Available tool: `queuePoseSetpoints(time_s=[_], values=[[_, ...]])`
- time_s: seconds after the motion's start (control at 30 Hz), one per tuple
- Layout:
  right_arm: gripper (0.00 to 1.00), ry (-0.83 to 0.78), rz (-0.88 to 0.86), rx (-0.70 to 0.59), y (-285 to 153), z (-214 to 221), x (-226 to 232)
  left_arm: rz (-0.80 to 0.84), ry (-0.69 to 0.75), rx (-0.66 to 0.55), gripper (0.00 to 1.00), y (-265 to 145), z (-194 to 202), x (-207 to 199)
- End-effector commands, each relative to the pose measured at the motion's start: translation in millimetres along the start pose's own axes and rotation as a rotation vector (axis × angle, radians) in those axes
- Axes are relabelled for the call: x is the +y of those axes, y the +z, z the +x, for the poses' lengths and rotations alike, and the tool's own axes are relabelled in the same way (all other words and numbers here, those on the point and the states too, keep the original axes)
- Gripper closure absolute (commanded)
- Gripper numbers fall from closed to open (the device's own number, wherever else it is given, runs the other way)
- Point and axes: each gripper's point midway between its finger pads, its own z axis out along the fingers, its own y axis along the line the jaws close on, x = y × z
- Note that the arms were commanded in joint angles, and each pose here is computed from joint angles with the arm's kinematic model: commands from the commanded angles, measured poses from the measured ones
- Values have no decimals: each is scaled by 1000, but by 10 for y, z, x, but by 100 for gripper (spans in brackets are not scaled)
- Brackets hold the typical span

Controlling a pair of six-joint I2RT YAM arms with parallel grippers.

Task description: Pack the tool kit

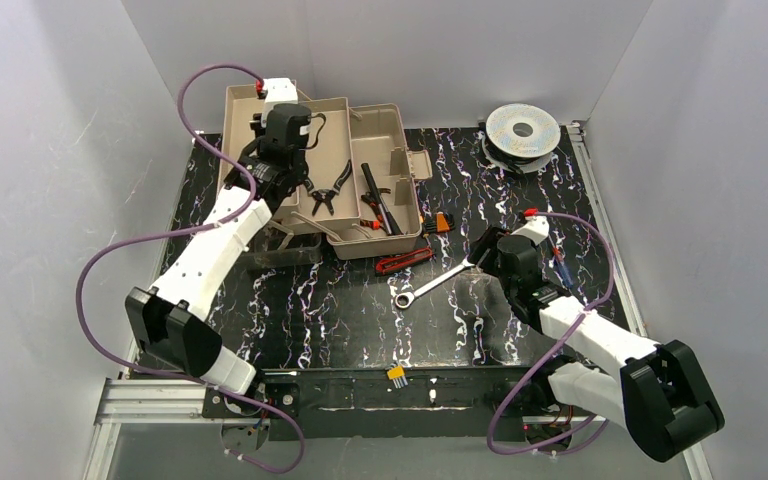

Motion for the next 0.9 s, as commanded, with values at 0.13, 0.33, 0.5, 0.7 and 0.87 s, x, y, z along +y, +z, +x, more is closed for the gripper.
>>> queuePoseSetpoints(time_s=[0.13, 0.33, 0.5, 0.7, 0.87], values=[[27, 35, -51, -17, 21, -95, 153, -213, 30, 24, 100, 89, 291, 397], [27, 19, -65, 5, 40, -51, 182, -125, -87, 115, 25, 160, 436, 316], [24, -33, -145, 76, 95, 56, 362, 233, -159, 135, 2, -80, 357, -191], [23, -76, -246, 132, 120, 147, 561, 652, -156, 130, 2, -738, 304, -933], [23, -82, -210, 171, 172, 140, 581, 935, -41, 120, 2, -1307, 493, -1377]])
